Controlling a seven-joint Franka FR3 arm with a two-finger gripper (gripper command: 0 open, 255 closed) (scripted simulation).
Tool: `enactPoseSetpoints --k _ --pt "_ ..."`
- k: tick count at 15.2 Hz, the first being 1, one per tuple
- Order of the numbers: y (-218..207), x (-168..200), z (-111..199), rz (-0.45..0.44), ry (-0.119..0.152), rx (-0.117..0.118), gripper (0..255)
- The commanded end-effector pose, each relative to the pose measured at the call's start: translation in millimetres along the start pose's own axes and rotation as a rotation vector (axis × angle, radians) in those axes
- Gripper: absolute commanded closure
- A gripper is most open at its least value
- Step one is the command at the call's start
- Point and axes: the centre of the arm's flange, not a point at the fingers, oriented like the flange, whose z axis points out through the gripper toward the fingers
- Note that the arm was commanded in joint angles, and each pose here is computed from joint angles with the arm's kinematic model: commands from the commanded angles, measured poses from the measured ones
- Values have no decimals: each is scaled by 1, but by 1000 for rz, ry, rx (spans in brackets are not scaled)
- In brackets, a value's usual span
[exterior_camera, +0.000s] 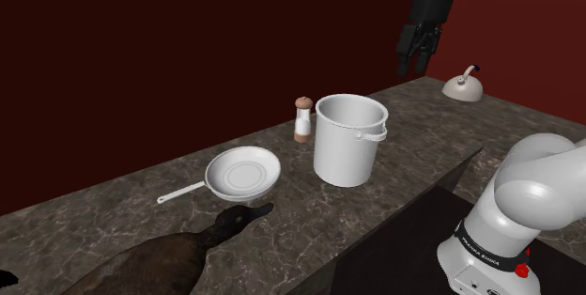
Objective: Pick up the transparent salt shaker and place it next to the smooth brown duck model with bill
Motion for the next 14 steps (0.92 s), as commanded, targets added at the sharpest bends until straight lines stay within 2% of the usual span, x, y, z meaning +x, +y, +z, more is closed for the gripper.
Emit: enactPoseSetpoints --k 1,14 --pt "0 0 0 0 0 0 0" --pt "18 142 78 -18 64 13 0"
